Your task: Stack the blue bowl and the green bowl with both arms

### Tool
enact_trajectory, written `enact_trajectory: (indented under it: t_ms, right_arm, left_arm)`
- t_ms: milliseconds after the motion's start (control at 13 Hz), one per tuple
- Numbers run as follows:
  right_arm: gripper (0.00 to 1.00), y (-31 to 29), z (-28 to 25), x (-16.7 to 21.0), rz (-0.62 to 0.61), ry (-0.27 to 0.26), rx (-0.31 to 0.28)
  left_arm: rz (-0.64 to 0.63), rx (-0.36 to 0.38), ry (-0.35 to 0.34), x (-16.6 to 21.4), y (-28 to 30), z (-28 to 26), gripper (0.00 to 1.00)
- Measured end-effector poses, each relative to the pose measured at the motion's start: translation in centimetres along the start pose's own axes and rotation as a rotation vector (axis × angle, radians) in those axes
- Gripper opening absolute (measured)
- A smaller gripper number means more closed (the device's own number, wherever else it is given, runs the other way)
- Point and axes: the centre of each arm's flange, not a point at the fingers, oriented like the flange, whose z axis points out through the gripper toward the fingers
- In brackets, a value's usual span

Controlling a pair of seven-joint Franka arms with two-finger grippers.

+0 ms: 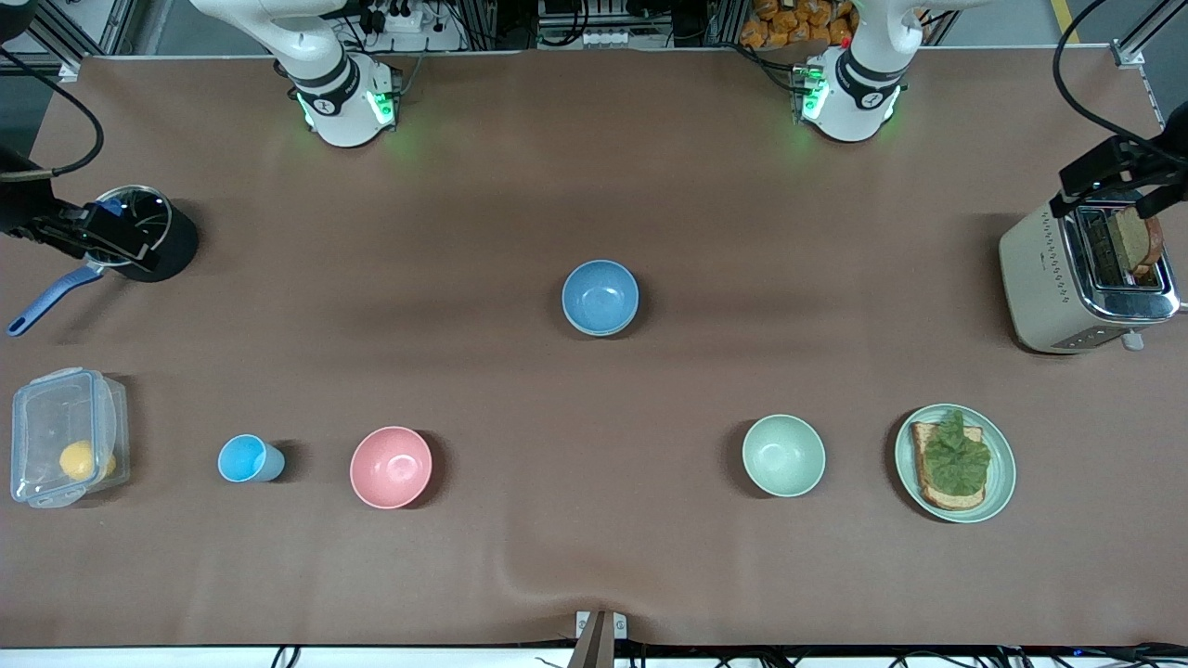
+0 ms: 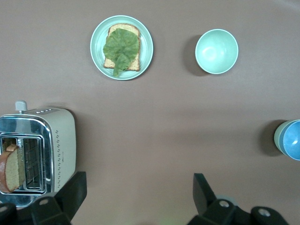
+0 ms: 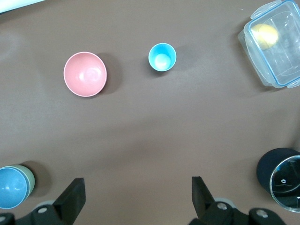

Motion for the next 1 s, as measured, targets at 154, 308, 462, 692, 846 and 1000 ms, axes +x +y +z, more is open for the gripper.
enact_trajectory:
  t_ms: [154,308,462,692,846,1000]
  right_arm:
    - [1.0,0.1,0.0,0.0,0.0,0.002,-0.009]
    - [1.0,0.2,-0.1,0.1,-0.001,0.007,-0.013]
    - [1.0,0.2,-0.2,0.2,-0.04,0.009,-0.015]
    - [1.0,0.2,-0.1,0.3,-0.102,0.006,-0.019]
    - [1.0,0.3,0.0,0.4,-0.11,0.006,-0.02]
    - [1.0,0.3,0.0,0.4,-0.112,0.006,-0.021]
  left_arm:
    - [0.041,0.048,-0.011,0.0,2.2,0.6,1.0]
    - [0.061,0.073,-0.019,-0.1,4.8,1.2,1.0]
    - [0.065,0.074,-0.025,-0.1,5.3,1.5,1.0]
    - [0.06,0.067,-0.031,0.0,5.1,1.8,1.0]
    - [0.059,0.067,-0.034,0.0,5.0,1.9,1.0]
    - [0.057,0.067,-0.034,0.0,5.0,1.9,1.0]
